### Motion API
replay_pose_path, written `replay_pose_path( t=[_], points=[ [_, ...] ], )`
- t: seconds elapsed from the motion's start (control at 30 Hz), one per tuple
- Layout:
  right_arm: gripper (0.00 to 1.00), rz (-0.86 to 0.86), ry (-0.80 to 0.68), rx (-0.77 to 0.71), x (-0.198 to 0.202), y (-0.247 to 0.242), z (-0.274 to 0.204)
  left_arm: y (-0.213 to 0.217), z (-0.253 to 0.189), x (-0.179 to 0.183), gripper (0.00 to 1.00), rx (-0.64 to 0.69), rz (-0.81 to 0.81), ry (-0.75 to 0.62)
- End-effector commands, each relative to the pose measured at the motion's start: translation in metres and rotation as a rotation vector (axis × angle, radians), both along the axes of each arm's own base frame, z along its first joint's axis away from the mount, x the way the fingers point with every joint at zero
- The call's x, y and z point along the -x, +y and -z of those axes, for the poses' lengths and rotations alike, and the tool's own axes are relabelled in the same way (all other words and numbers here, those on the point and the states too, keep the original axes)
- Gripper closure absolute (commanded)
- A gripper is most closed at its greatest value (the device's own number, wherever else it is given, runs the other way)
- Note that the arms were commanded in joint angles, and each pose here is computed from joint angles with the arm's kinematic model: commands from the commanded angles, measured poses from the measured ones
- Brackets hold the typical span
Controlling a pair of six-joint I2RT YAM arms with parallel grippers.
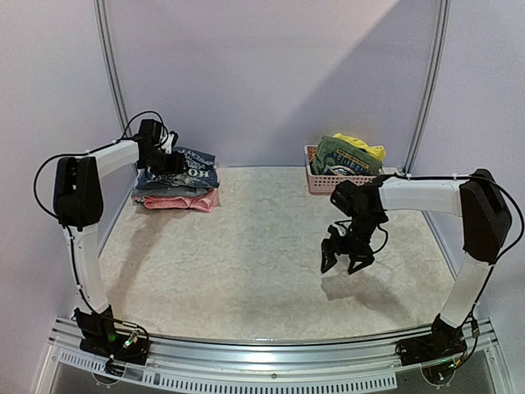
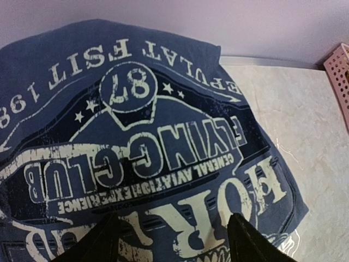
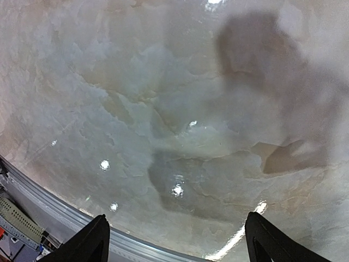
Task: Fold and stack the mixed laundry pile
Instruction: Reset both arms
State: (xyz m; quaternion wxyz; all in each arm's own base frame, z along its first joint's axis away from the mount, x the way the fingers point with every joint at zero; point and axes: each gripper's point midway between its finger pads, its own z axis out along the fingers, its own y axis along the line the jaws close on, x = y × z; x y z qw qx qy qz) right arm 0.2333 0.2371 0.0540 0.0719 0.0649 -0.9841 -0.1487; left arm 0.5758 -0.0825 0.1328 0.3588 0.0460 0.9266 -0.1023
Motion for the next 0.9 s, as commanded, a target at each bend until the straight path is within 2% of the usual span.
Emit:
replay_pose_path(
  t=[0.0,0.53,0.7,0.87],
  points=[
    [0.13,0.015,-0.018,-0.003,0.001,-0.005,-0.006,0.023,0.018,-0.003,0.32,-0.039,-0.024,0.01],
    [0.12,-0.003,0.005,0.014,0.011,-0.012,-0.004,0.084,0.048,0.011,0.32,-0.129,-0.116,0.079],
    [0.12,-0.001,-0.001,0.01,0.009,-0.01,-0.005,0.104,0.023,0.014,0.32,-0.212,-0.189,0.059],
    [0.11,0.002,-0.05,0.003,-0.005,-0.005,-0.02,0.115,-0.029,0.023,0.32,-0.253,-0.257,-0.009]
  ],
)
